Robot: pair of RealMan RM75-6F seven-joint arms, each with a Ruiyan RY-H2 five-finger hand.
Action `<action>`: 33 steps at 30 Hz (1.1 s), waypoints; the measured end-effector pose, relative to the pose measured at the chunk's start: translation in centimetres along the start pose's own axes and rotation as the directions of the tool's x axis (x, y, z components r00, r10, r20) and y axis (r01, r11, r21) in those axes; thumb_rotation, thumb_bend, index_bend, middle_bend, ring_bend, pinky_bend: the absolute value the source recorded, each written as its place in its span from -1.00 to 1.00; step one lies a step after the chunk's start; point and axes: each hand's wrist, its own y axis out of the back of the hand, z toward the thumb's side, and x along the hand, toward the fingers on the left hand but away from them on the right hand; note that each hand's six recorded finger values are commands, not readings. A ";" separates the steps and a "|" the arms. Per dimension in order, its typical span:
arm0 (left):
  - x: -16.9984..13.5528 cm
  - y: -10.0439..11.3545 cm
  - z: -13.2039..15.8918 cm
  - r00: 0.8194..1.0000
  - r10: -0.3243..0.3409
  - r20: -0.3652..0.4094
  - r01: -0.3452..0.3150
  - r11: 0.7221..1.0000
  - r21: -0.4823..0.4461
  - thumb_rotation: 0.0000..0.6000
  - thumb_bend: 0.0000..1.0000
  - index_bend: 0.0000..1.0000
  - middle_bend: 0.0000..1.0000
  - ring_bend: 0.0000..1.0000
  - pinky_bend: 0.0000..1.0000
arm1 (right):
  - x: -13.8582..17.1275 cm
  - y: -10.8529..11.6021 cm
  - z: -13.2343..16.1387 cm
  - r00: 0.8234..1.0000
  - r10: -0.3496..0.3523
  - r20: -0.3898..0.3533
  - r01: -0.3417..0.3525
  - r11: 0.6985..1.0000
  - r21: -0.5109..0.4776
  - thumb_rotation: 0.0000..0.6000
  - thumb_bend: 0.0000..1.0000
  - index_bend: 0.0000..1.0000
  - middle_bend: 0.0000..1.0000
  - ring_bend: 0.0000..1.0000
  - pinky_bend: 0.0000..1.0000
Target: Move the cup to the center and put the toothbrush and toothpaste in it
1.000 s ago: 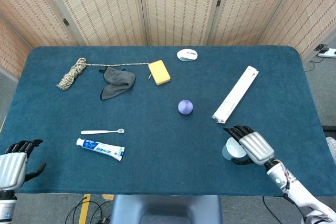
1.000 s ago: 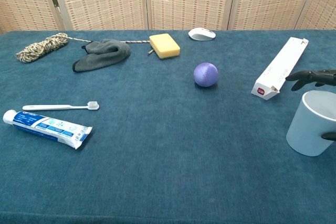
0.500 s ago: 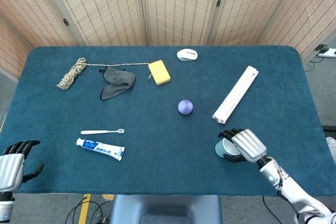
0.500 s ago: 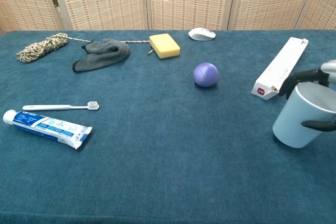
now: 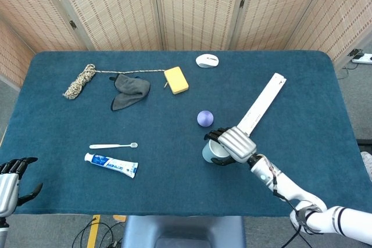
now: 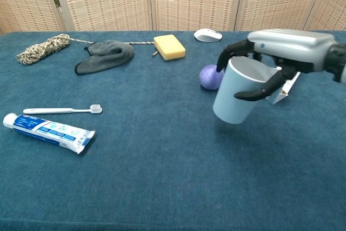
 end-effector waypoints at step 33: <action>-1.7 -0.1 -1.7 1.000 -0.013 -0.027 0.013 1.000 -0.003 1.00 -0.38 -0.42 -0.33 -0.46 -0.41 | -13.4 -1.9 6.2 0.997 0.031 0.066 -0.033 0.999 0.029 1.00 -0.41 -0.33 -0.32 -0.20 -0.03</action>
